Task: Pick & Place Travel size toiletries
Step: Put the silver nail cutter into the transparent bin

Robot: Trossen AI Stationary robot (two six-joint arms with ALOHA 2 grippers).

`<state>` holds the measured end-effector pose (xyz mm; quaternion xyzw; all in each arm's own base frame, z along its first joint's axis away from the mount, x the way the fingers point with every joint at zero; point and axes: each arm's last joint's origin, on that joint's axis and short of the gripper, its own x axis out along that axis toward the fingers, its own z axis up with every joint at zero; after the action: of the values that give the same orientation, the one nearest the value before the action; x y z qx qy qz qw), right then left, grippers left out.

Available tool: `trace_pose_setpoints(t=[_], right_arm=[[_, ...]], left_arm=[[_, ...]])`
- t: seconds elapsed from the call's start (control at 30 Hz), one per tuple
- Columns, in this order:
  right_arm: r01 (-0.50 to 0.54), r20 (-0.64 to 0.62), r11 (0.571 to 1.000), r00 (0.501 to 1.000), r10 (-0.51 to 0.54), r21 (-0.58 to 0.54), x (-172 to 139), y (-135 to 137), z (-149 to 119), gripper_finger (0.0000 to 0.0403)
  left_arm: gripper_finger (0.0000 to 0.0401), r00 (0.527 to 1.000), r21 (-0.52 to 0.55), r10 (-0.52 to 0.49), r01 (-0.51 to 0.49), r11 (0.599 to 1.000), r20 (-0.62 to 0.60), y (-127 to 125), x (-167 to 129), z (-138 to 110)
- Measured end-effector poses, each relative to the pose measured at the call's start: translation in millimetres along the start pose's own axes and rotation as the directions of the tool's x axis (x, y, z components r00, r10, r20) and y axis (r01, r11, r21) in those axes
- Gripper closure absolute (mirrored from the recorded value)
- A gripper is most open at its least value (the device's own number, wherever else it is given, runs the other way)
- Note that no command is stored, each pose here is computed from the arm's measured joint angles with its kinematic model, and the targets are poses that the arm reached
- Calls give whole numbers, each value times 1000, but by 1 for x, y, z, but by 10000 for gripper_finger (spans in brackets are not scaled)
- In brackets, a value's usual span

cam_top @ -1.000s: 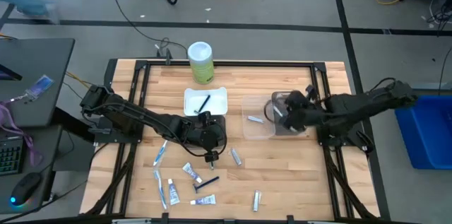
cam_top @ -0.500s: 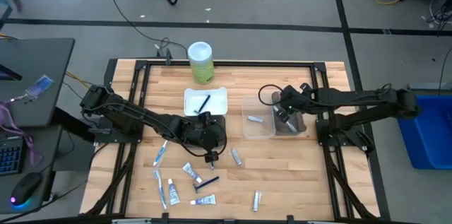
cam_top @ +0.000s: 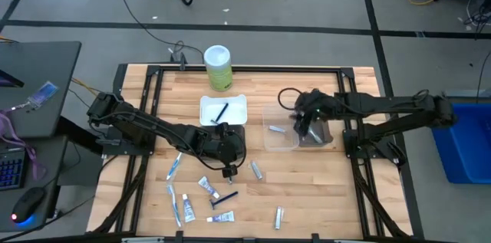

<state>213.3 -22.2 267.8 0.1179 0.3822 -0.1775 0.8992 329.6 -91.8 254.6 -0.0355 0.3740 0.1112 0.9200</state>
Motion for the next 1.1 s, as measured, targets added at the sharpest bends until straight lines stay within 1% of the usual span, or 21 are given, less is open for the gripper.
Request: trace_pose_setpoints(t=[0.07, 0.1, 0.17, 0.27, 0.37, 0.5, 0.57, 0.67, 0.77, 0.83, 0.9, 1.0, 1.1], right_arm=[[-147, 28, 989, 989, 148, -24, 4, 12, 2, 222], [-207, 20, 977, 978, 208, -39, 6, 18, 1, 222], [-294, 0, 952, 955, 295, -79, 11, 32, -2, 223], [-362, -22, 919, 931, 363, -155, 17, 55, -8, 232], [-425, -33, 882, 903, 428, -204, 25, 82, -14, 244], [-526, -79, 801, 846, 528, -286, 38, 117, -29, 256], [-543, -105, 767, 833, 543, -342, 45, 130, -38, 258], [-525, -178, 750, 848, 499, -402, 58, 143, -56, 252], [-535, -266, 728, 845, 464, -430, 73, 151, -74, 236], [-554, -316, 709, 832, 456, -436, 80, 158, -85, 226], [-567, -342, 687, 823, 453, -455, 86, 165, -96, 218], [-586, -343, 625, 809, 477, -515, 89, 176, -105, 211], [-614, -306, 554, 777, 550, -562, 88, 189, -109, 212]], left_arm=[[319, 1000, 0, 0, 0, 1000, 0, 0, 0, 0], [319, 1000, 0, 0, 0, 1000, 0, 0, 0, 0], [319, 1000, -5, 0, 0, 1000, 0, 0, 0, 0], [319, 1000, -25, 0, 0, 1000, -1, 0, 0, 0], [319, 1000, -26, -4, 4, 1000, -1, 0, 0, 0], [319, 1000, -26, -8, 8, 1000, -3, 0, 0, 0], [319, 1000, -26, -8, 8, 1000, -3, 0, 0, 0], [319, 1000, -26, -8, 8, 1000, -3, 0, 0, 0], [319, 1000, -25, -7, 7, 1000, -3, 0, 0, 0], [319, 1000, -25, -7, 7, 1000, -4, 0, 0, 0], [319, 1000, -33, -8, 8, 999, -4, -1, 0, 0], [319, 1000, -50, -7, 6, 999, -14, -2, 2, -2], [319, 1000, -52, -6, 5, 999, -26, -6, 6, -5]])
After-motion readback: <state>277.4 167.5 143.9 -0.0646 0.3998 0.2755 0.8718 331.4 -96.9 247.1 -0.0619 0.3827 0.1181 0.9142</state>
